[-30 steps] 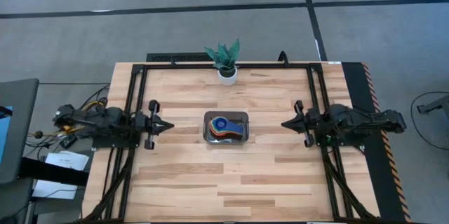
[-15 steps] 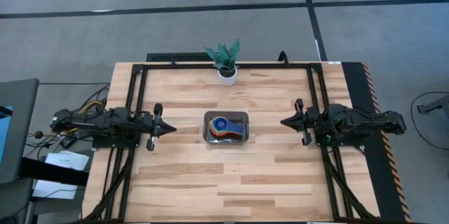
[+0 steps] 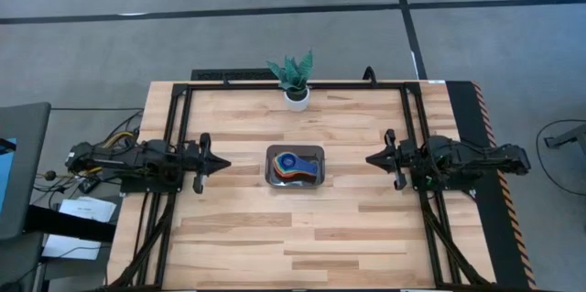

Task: Nest measuring cups in basket
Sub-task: Return to Home Position

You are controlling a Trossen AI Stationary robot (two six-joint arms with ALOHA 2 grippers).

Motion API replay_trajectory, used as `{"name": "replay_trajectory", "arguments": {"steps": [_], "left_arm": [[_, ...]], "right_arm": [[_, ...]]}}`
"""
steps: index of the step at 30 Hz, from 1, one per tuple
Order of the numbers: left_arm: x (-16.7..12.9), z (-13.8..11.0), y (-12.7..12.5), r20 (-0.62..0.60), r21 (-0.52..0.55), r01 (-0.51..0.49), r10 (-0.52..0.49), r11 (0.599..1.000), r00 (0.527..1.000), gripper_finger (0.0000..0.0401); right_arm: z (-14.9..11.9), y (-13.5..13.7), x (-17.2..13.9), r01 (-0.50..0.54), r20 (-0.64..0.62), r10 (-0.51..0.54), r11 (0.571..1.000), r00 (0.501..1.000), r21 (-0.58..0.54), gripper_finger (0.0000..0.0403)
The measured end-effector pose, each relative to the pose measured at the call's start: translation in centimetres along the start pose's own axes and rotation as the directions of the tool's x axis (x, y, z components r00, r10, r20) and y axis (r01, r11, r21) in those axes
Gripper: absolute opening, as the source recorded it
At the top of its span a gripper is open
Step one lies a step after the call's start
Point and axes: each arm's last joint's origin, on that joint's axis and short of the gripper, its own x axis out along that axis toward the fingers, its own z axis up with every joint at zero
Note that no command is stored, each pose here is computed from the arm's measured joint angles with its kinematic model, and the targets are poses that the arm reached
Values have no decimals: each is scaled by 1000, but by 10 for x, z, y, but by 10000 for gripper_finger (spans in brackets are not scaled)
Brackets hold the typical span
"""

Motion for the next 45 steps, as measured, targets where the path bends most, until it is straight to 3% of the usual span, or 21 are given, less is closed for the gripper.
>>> {"name": "replay_trajectory", "arguments": {"steps": [45], "left_arm": [[0, 0, 0, 0, 0, 0, 0, 1000, 1000, 0]], "right_arm": [[0, 0, 0, 1, -3, -1, 1000, 1000, 1, 66]]}}
